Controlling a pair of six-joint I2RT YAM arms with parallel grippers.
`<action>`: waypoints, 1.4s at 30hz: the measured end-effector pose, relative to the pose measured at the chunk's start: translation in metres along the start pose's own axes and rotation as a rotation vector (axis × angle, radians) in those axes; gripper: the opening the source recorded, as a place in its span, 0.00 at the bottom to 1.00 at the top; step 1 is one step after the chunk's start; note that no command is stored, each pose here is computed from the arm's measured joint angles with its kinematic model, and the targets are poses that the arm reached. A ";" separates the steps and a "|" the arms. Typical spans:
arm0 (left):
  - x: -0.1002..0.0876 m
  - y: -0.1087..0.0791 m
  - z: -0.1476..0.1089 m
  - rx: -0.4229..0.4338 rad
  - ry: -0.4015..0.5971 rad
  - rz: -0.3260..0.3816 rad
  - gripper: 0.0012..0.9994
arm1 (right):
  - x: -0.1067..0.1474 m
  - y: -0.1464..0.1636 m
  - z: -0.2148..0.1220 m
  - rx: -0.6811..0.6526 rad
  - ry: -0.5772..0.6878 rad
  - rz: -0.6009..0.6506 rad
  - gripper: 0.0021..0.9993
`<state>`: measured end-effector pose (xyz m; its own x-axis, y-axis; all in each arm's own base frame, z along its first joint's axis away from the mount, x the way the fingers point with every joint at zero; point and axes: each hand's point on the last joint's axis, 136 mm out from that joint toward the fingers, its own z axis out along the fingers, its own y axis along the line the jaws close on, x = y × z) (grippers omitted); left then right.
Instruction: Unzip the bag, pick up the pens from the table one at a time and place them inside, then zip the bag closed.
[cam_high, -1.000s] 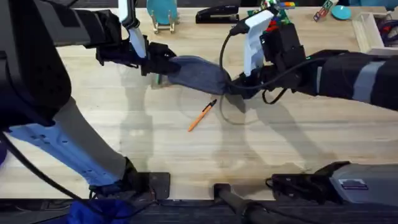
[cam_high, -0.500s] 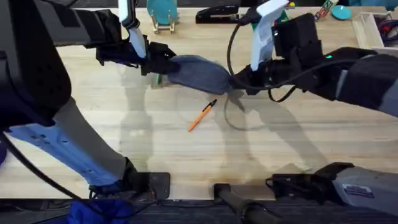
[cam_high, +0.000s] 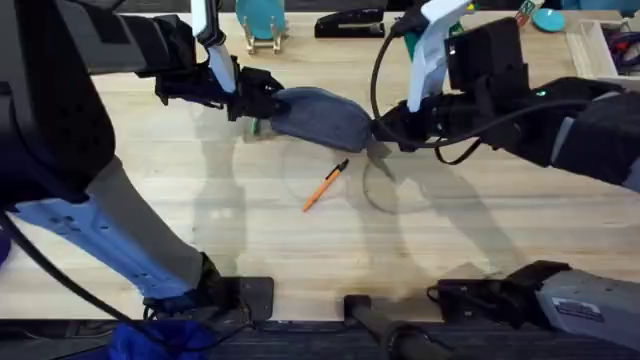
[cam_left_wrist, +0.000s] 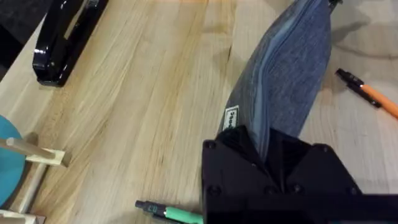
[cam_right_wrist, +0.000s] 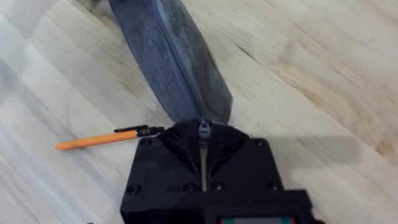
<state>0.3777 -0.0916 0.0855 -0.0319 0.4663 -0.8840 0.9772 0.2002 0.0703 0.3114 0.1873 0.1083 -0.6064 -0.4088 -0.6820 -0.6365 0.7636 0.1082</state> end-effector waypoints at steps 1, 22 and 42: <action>0.000 0.000 0.000 0.000 0.000 0.000 0.04 | 0.000 -0.001 0.000 0.003 0.000 0.000 0.03; 0.000 0.001 0.000 -0.004 0.001 0.006 0.04 | -0.019 -0.005 -0.001 0.031 -0.079 -0.072 0.03; 0.002 0.004 -0.003 -0.016 0.005 0.010 0.04 | -0.054 0.000 -0.003 0.068 -0.219 -0.177 0.03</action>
<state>0.3809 -0.0875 0.0851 -0.0235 0.4726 -0.8810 0.9741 0.2090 0.0861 0.3430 0.2075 0.1472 -0.3669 -0.4263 -0.8269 -0.6854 0.7248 -0.0695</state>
